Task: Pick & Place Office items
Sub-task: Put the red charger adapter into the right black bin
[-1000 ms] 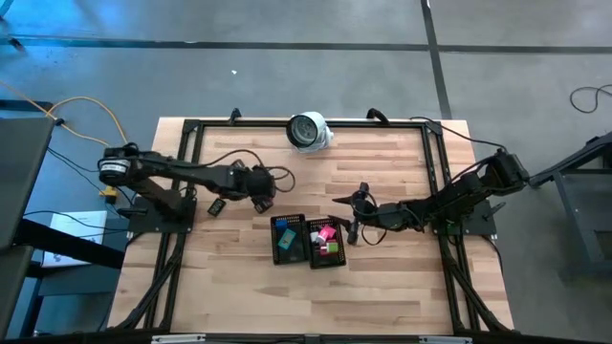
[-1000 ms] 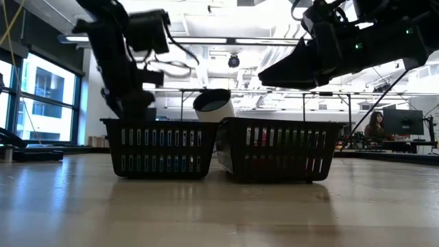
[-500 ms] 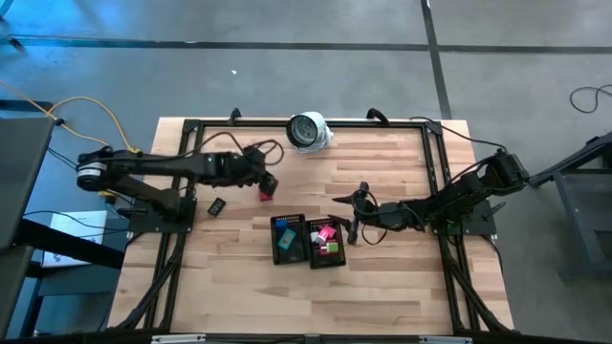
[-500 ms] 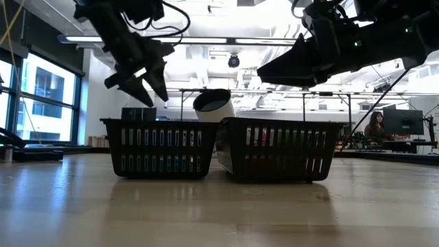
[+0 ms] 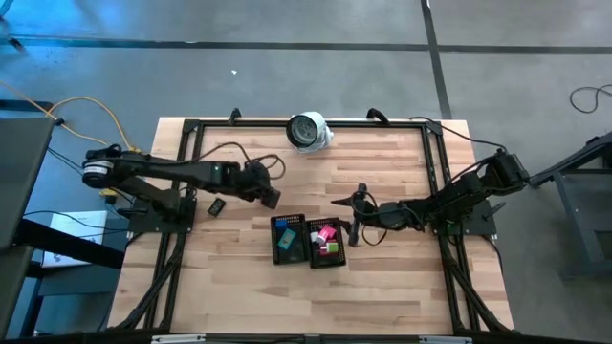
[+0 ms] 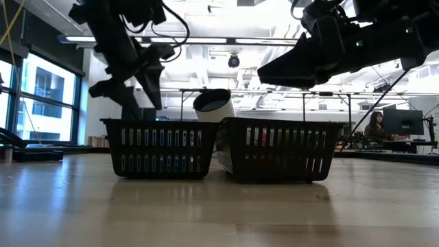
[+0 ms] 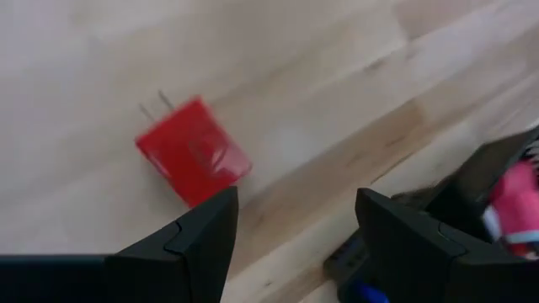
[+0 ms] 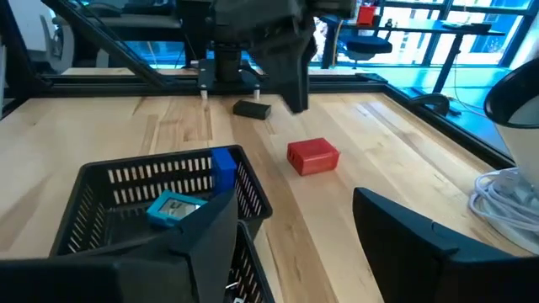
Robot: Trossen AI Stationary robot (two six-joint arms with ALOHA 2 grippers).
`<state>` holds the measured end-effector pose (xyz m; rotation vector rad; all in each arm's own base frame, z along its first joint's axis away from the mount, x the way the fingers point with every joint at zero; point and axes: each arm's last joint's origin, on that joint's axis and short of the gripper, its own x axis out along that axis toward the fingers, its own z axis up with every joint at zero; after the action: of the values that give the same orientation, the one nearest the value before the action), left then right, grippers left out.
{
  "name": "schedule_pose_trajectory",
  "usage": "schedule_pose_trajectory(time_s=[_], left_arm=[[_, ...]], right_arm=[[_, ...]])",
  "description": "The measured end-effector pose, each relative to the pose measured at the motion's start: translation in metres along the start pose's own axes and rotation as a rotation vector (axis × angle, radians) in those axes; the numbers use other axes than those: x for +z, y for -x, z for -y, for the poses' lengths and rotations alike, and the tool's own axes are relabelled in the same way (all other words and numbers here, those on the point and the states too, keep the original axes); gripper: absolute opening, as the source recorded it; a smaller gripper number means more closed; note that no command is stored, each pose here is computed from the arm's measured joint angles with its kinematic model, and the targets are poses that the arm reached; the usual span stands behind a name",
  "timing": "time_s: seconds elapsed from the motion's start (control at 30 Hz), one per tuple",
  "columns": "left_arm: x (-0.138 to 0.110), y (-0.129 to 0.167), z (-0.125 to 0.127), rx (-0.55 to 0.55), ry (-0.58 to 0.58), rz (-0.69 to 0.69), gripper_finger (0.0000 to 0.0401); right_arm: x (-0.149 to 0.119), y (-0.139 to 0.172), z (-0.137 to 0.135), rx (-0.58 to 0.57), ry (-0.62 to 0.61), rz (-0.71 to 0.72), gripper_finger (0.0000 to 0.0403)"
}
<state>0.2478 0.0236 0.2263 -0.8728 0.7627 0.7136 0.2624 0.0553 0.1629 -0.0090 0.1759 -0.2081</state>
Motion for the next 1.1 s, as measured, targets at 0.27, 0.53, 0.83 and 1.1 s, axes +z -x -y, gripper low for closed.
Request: schedule_pose_trajectory(time_s=[0.27, 0.53, 0.83, 1.1], left_arm=[[-0.008, -0.024, -0.003, 0.080, 0.030, -0.105, 0.0234], [-0.003, -0.034, -0.008, 0.101, 0.079, -0.128, 0.0234], [0.021, -0.036, -0.019, 0.127, 0.300, -0.015, 0.0234], [0.022, -0.036, -0.025, 0.167, 0.476, -0.010, 0.0234]], right_arm=[[0.000, 0.000, -0.001, 0.022, -0.002, 0.001, 0.0223], [0.001, 0.000, -0.001, 0.022, -0.005, 0.008, 0.0223], [0.003, 0.000, -0.001, 0.038, -0.016, 0.030, 0.0223], [0.001, 0.000, -0.004, 0.113, -0.051, 0.006, 0.0223]])
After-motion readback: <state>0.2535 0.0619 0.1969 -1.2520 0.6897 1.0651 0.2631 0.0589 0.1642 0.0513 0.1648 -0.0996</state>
